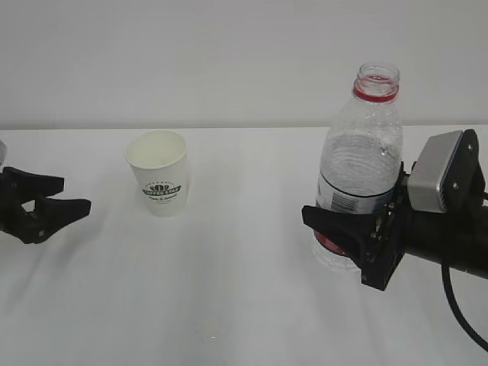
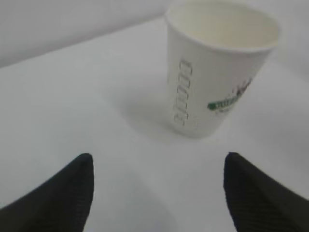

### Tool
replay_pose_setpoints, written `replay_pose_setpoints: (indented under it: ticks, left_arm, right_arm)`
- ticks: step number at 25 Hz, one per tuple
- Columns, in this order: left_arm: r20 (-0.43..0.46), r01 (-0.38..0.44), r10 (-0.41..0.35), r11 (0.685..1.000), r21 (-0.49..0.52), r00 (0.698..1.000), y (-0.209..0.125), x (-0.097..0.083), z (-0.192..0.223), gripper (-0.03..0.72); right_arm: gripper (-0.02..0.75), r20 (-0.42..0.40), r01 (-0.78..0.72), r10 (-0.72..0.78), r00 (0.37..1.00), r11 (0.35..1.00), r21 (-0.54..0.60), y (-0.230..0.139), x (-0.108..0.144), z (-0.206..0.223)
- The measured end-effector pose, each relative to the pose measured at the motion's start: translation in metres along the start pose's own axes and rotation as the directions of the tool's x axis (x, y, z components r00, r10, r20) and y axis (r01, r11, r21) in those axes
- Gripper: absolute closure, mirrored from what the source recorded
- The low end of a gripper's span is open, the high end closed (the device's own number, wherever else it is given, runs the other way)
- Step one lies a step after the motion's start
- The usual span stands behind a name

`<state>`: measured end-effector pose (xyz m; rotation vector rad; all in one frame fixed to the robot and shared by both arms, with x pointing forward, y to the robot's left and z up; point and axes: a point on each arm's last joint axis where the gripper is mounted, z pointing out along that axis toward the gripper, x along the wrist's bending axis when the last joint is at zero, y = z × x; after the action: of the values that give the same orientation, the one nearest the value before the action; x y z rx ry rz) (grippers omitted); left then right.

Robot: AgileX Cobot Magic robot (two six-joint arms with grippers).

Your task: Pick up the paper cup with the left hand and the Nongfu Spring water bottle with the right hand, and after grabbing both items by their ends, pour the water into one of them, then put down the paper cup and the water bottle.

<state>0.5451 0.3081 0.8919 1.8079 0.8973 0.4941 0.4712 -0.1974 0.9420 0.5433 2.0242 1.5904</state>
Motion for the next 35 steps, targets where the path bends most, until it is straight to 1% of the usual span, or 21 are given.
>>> replay_pose_setpoints:
  ticks: [2,4,6,9,13,15,17,20,23,25,27,29,32,35]
  left_arm:
    - [0.005,-0.022,0.022,0.998,0.052,1.000,-0.004,0.002,0.005,0.100]
    - [0.019,-0.046,0.045,0.998,0.044,0.999,-0.005,0.001,0.007,0.109]
    - [0.031,-0.066,0.066,0.998,0.000,0.997,-0.001,-0.001,0.007,0.114]
    - [0.027,-0.053,0.055,0.996,-0.070,0.998,0.006,0.000,0.007,0.118]
    - [0.057,-0.044,0.053,0.988,-0.149,0.997,0.013,-0.003,0.006,0.119]
    - [0.079,-0.049,0.062,0.986,-0.159,0.995,0.014,-0.006,0.007,0.125]
    - [0.113,-0.103,0.121,0.983,-0.154,0.986,0.014,-0.011,0.009,0.134]
    - [0.155,-0.195,0.214,0.973,-0.126,0.965,0.011,-0.020,0.014,0.147]
    - [0.174,-0.235,0.253,0.965,-0.117,0.952,0.012,-0.028,0.020,0.150]
    - [0.161,-0.232,0.249,0.966,-0.116,0.955,0.013,-0.030,0.024,0.141]
    - [0.134,-0.213,0.228,0.970,-0.119,0.964,0.016,-0.030,0.027,0.114]
    - [0.087,-0.174,0.185,0.978,-0.115,0.979,0.017,-0.028,0.030,0.074]
    - [0.043,-0.128,0.132,0.987,-0.099,0.990,0.014,-0.026,0.036,0.041]
    - [0.062,-0.105,0.110,0.991,-0.079,0.992,0.007,-0.031,0.044,0.031]
  right_arm:
    - [0.225,0.001,-0.001,0.001,1.000,1.000,-0.001,0.000,0.000,0.000]
    - [0.225,0.001,-0.001,0.001,1.000,1.000,-0.001,0.000,0.000,0.000]
    - [0.225,0.001,-0.001,0.001,1.000,1.000,-0.001,0.000,0.000,0.000]
    - [0.225,0.001,-0.001,0.001,1.000,1.000,-0.001,0.000,0.000,0.000]
    - [0.225,0.001,-0.001,0.001,1.000,1.000,-0.001,0.000,0.000,0.000]
    - [0.225,0.001,-0.001,0.001,1.000,1.000,-0.001,0.000,0.000,0.000]
    - [0.225,0.001,-0.001,0.001,1.000,1.000,-0.001,0.000,0.000,0.000]
    - [0.225,0.001,-0.001,0.001,1.000,1.000,-0.001,0.000,0.000,0.000]
    - [0.225,0.001,-0.001,0.001,1.000,1.000,-0.001,0.000,0.000,0.000]
    - [0.225,0.002,-0.001,0.001,1.000,1.000,-0.001,0.000,0.000,0.000]
    - [0.225,0.002,-0.001,0.001,1.000,1.000,-0.001,0.000,0.000,0.000]
    - [0.225,0.002,-0.001,0.001,1.000,1.000,-0.001,0.000,0.000,0.000]
    - [0.225,0.003,-0.002,0.002,1.000,1.000,-0.001,0.000,0.000,0.000]
    - [0.225,0.003,-0.002,0.002,1.000,1.000,-0.001,0.000,0.000,0.000]
